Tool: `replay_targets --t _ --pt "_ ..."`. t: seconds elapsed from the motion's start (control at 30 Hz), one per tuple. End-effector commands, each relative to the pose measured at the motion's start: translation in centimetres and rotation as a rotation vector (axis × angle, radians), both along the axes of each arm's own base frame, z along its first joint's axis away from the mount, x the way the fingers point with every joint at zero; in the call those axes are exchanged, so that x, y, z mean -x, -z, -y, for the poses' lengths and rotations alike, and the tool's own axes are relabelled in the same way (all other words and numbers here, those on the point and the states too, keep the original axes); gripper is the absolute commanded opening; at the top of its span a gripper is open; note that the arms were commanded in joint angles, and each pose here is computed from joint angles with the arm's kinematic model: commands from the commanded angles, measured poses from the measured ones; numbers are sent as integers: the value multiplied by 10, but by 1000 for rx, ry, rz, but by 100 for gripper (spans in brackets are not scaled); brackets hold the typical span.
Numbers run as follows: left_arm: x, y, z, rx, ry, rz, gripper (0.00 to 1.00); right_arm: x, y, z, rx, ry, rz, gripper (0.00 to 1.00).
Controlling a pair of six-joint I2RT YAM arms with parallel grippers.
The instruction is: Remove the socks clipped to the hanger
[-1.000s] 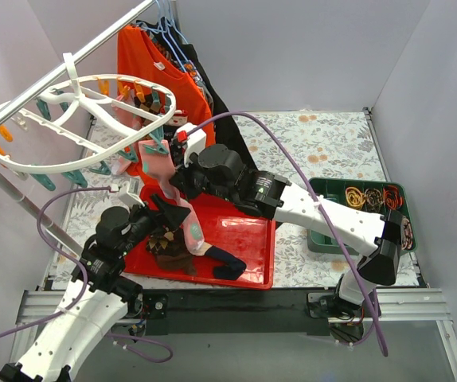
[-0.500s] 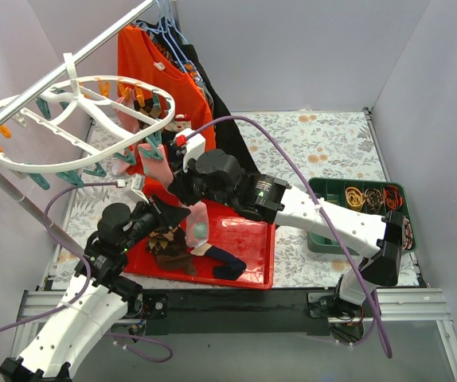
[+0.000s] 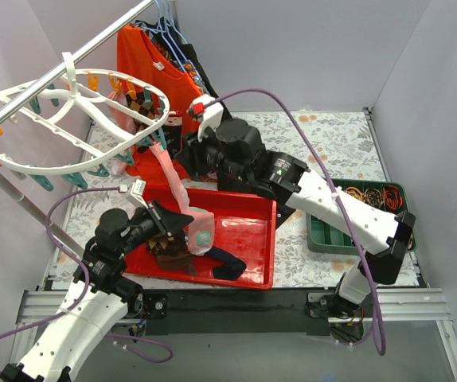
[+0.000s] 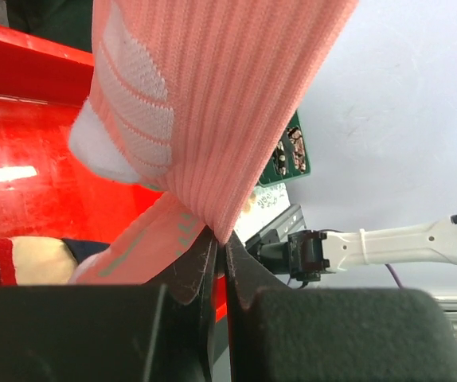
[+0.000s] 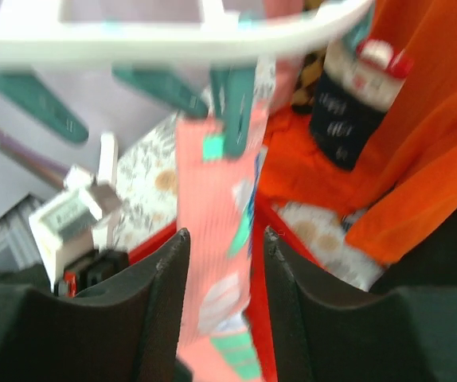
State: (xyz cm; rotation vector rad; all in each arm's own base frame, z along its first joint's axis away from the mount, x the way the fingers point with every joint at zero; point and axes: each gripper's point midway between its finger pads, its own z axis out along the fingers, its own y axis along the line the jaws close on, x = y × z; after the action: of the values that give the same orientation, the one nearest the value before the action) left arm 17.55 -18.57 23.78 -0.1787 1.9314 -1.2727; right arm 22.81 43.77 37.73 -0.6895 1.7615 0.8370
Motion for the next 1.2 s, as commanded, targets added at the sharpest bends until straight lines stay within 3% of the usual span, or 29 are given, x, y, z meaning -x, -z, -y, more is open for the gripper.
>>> replay_targets --t 0.0,0.23,0.77,1.17 --pt "4 -6 4 18 28 -24 0 -21 -48 -8 -67 -11 119 50" --pt "2 -12 8 36 37 -55 0 -49 -84 -21 -109 48 206 58" --pt "-8 -25 13 32 45 -37 0 -58 -68 -39 -49 159 242 62" --pt "-11 -33 15 37 49 -27 0 -70 -65 -38 -22 370 281 50"
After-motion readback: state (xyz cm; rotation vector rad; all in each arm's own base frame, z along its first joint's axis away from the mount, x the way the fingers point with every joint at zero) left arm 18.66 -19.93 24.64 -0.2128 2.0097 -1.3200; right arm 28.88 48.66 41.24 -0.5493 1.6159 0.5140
